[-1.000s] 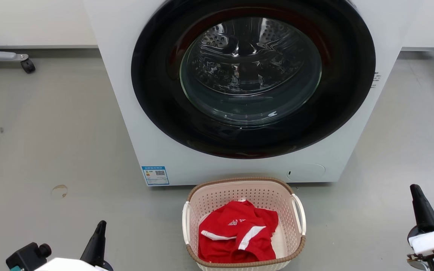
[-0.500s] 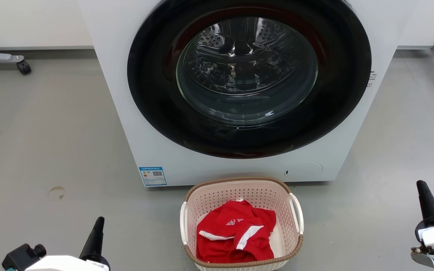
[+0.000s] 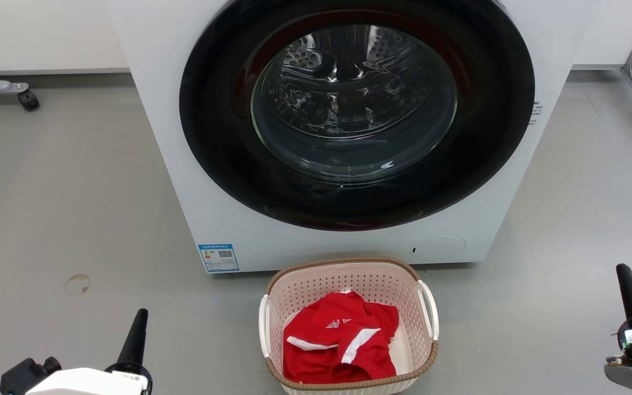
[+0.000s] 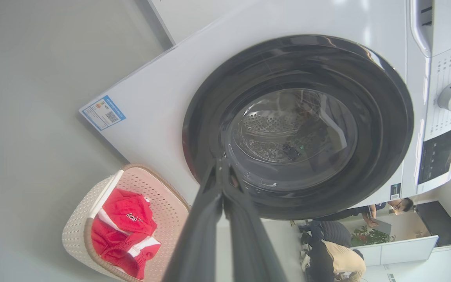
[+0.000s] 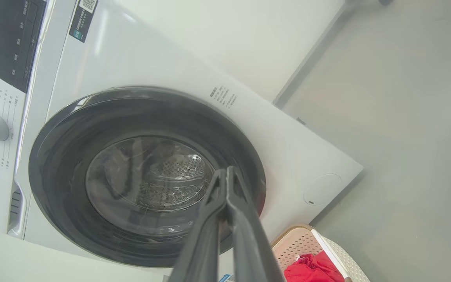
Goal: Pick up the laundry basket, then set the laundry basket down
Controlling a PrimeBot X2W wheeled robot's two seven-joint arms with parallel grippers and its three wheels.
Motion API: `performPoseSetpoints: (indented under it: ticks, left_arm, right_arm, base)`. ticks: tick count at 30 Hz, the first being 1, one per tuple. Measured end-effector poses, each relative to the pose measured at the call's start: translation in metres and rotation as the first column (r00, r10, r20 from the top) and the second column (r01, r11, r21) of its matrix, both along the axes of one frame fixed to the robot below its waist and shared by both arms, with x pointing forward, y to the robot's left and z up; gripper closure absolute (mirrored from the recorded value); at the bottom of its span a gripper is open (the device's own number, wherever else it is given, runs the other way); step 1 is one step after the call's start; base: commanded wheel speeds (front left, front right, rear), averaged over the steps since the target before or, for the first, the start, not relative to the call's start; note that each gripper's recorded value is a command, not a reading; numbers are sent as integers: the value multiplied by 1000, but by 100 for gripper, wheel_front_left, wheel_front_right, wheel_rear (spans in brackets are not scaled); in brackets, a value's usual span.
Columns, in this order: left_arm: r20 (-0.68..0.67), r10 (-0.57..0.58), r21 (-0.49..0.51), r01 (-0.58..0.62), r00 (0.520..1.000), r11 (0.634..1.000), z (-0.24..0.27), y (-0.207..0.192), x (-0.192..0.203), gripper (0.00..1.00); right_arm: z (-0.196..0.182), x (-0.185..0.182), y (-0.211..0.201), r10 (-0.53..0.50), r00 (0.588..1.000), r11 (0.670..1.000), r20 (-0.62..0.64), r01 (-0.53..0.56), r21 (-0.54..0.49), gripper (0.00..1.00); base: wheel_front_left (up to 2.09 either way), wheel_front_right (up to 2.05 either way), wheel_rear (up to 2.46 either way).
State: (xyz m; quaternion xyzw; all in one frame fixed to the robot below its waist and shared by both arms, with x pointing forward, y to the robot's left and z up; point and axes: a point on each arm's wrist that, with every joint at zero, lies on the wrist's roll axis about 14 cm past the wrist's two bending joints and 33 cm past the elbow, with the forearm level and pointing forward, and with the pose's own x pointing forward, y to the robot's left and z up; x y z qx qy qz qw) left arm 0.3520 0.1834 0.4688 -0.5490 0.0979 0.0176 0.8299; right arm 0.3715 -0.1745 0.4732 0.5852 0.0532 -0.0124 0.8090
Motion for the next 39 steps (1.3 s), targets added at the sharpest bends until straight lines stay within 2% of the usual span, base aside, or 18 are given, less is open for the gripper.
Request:
performPoseSetpoints:
  ticks: [16, 33, 39]
  left_arm:
    - [20, 45, -171, -41, 999, 984, 3, 1, 10, 100]
    - [36, 109, -365, -88, 993, 927, 7, 4, 19, 100]
    - [47, 119, -394, -91, 992, 914, 10, 5, 23, 100]
  right_arm:
    - [4, 2, -11, -42, 999, 989, 2, 41, 143, 100]
    - [4, 2, -25, -91, 996, 949, -8, 89, 303, 100]
    - [7, 3, -26, -95, 996, 941, -2, 90, 326, 100]
  base:
    - [0, 0, 0]
    - [0, 0, 0]
    - [0, 0, 0]
